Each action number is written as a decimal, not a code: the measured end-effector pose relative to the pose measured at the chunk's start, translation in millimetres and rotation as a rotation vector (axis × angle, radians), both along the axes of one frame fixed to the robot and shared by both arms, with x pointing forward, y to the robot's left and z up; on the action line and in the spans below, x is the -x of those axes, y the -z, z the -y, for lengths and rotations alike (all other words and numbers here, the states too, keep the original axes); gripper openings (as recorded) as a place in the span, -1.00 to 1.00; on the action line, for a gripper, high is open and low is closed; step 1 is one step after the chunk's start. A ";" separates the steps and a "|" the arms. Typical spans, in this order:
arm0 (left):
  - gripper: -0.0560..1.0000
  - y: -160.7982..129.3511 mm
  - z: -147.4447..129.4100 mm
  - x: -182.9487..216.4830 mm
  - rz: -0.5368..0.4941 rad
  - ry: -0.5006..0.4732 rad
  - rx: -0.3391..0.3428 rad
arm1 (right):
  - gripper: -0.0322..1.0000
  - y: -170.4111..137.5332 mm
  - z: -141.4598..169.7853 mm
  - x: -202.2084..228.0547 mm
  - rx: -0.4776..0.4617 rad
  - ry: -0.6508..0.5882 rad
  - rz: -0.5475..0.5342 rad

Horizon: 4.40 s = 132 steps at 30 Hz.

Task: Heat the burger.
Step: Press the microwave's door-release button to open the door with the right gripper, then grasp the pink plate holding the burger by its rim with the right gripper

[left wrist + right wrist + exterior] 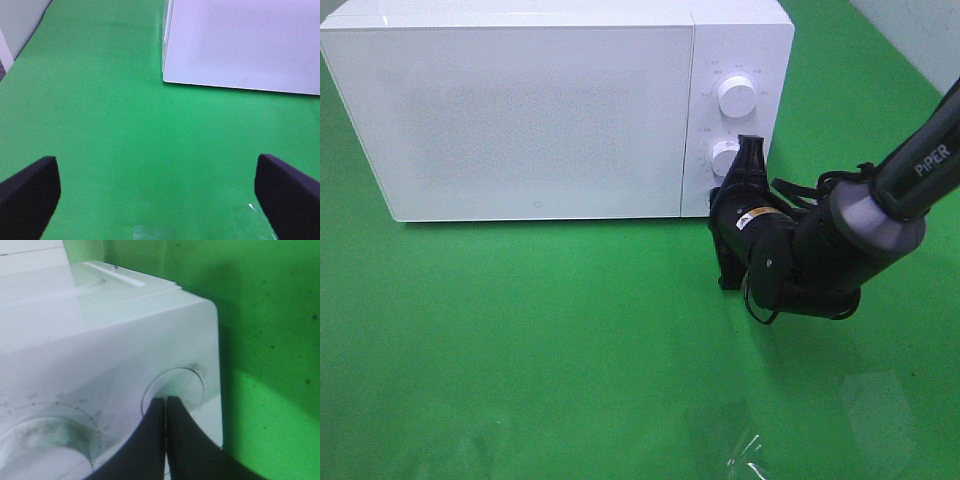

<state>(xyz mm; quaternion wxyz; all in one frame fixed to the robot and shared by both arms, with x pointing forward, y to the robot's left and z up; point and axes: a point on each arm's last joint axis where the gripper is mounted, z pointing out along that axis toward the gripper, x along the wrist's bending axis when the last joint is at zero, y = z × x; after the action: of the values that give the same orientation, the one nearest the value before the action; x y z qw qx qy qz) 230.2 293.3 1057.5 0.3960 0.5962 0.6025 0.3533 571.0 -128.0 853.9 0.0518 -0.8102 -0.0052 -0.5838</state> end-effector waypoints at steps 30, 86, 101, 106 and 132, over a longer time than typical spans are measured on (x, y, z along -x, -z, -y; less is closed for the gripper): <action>0.95 0.0 0.0 0.0 0.000 0.000 0.000 | -0.88 3.8 -1.9 -7.9 0.003 0.081 0.019; 0.95 0.0 0.0 0.0 0.000 0.000 0.000 | -0.88 -29.4 2.4 0.8 0.206 -0.161 -0.114; 0.95 0.0 0.0 0.0 0.000 0.000 0.000 | -0.88 -64.9 1.5 41.6 0.594 -0.610 -0.157; 0.95 0.0 0.0 0.0 0.000 0.000 0.000 | -0.88 -75.9 3.5 53.5 0.771 -0.774 -0.179; 0.95 0.0 0.0 0.0 0.000 0.000 0.000 | -0.79 -104.6 16.3 97.2 1.549 -1.801 -0.069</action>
<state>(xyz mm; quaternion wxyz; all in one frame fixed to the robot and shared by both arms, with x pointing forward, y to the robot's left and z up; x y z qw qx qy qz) 230.2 293.3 1057.5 0.3960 0.5962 0.6025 0.3533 473.7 -144.3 958.5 -0.0600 -0.3461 -0.9231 -0.1565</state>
